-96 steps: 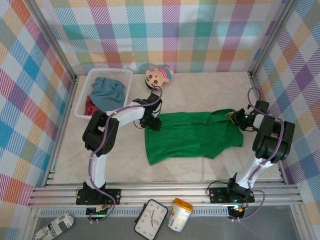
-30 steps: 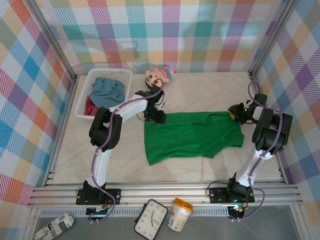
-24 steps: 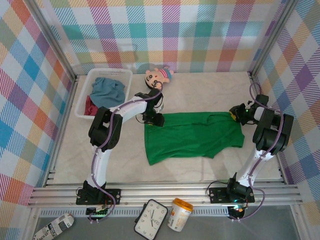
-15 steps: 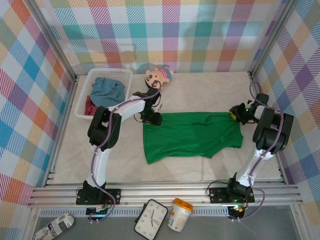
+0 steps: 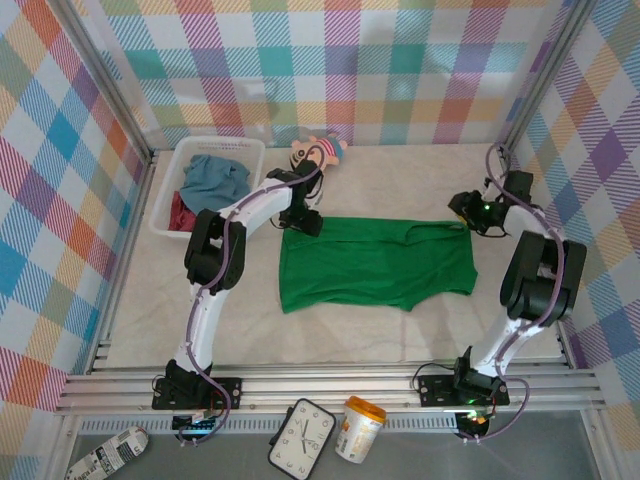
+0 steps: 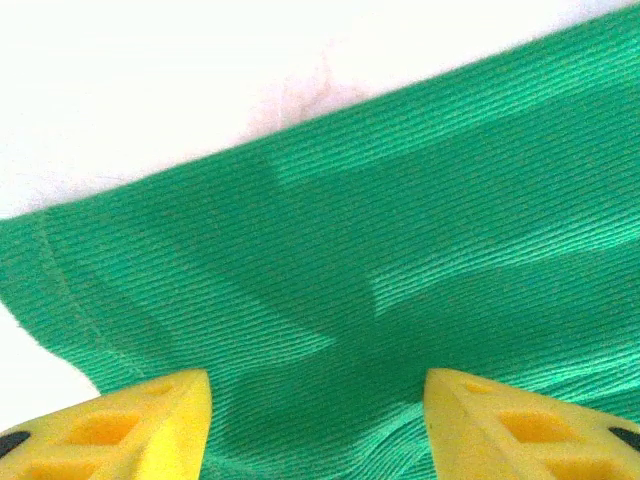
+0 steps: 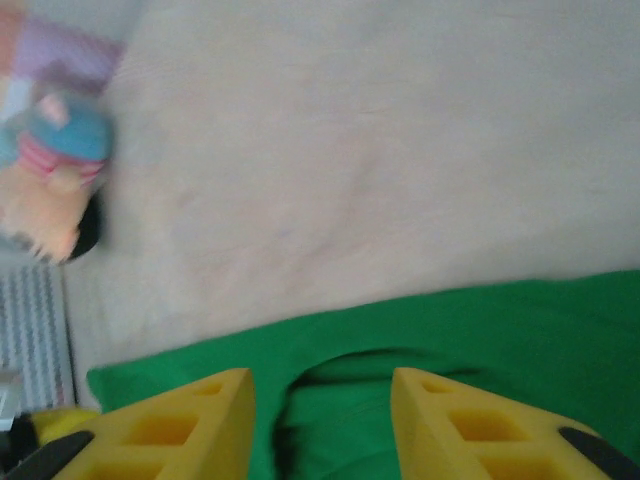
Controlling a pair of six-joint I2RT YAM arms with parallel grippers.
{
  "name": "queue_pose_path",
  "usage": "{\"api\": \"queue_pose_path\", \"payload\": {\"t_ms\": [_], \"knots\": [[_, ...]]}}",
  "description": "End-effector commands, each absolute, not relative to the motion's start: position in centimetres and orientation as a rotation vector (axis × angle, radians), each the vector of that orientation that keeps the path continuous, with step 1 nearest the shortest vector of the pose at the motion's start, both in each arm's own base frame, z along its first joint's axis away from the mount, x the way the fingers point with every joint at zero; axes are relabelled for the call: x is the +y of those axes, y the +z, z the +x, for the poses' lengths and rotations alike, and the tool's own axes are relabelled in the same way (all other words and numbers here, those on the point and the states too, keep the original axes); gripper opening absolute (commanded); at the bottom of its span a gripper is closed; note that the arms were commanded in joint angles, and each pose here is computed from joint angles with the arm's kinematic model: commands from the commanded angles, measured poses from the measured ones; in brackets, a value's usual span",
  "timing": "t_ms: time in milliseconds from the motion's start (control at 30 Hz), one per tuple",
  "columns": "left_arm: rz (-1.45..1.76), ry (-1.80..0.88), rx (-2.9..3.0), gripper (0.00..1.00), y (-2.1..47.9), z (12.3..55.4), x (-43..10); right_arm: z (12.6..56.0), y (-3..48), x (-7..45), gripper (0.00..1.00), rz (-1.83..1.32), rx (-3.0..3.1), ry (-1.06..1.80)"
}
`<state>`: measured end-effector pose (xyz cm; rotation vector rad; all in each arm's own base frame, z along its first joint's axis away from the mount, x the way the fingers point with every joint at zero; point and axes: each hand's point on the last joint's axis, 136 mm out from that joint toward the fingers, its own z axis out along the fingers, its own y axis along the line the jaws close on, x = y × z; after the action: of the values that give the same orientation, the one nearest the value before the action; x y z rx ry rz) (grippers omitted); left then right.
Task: Fold and stack the tank tops
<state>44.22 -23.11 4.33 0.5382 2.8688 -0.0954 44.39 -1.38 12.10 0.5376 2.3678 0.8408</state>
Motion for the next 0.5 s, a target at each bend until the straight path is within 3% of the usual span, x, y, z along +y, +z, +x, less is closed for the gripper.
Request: {"api": "queue_pose_path", "payload": {"t_ms": [0, 233, 467], "knots": [[0.486, -0.113, 2.862, 0.60, 8.6, 42.9, -22.1, 41.8, 14.1, 1.6, 0.44, 0.263, 2.387, 0.766], [0.226, -0.262, 2.914, 0.60, 12.2, 36.0, -20.6, 36.8, 15.4, 6.2, 0.47, -0.128, 2.398, 0.665], [-0.060, -0.355, 2.994, 0.60, 9.9, 26.9, -18.7, 30.2, 14.1, 10.5, 0.50, -0.653, 2.377, 0.497]]}}
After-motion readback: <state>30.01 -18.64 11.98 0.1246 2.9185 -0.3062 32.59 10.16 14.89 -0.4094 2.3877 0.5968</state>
